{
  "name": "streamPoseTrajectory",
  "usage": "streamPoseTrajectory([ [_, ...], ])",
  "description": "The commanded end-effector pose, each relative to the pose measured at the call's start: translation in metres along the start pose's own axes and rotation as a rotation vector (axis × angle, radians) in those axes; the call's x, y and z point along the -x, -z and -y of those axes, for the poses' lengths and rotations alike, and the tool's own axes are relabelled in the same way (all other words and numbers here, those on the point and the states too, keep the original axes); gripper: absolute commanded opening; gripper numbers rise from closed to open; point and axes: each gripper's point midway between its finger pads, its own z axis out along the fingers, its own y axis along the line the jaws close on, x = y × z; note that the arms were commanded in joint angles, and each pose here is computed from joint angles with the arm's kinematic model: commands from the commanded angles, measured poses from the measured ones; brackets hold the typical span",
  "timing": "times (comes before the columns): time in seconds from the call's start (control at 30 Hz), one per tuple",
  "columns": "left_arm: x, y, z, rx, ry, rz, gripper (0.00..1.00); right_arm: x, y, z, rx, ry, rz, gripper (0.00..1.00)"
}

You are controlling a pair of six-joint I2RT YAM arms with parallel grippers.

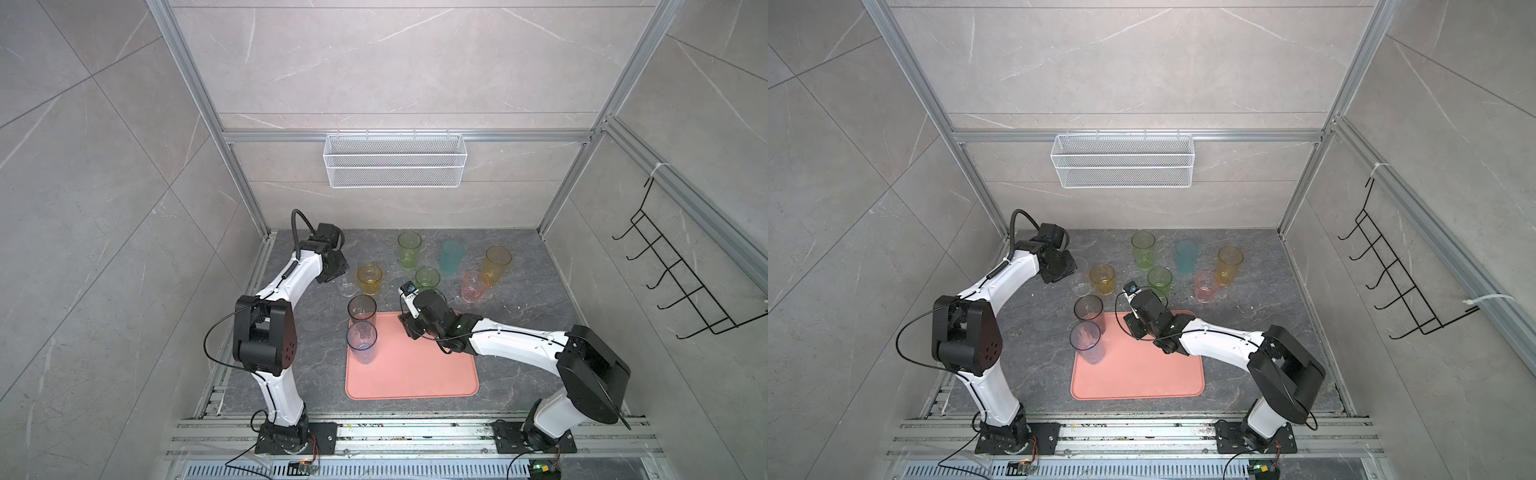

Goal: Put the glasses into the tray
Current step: 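Lower the left gripper fingers into the clear cup's rim and close, then lift the clear cup with the left gripper and carry it toward the tray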

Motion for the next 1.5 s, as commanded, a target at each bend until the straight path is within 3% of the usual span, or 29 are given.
streamPoseTrajectory([
  [0.0, -0.001, -0.001, -0.001, -0.014, 0.02, -0.016, 0.24, 0.011, 0.004, -0.005, 0.014, 0.009, 0.023, 0.6],
  [0.33, 0.002, 0.005, -0.009, -0.007, 0.031, -0.008, 0.11, 0.011, 0.003, -0.006, 0.018, 0.009, 0.021, 0.6],
  [0.73, 0.01, 0.027, -0.028, 0.031, 0.039, 0.035, 0.05, 0.01, 0.002, -0.007, 0.02, 0.011, 0.018, 0.6],
  [1.03, 0.017, 0.065, -0.044, 0.086, -0.003, 0.058, 0.04, 0.01, 0.001, -0.007, 0.018, 0.009, 0.015, 0.6],
  [1.47, -0.015, 0.125, -0.084, 0.231, -0.13, -0.045, 0.01, 0.01, 0.0, -0.01, 0.023, 0.01, 0.013, 0.6],
])
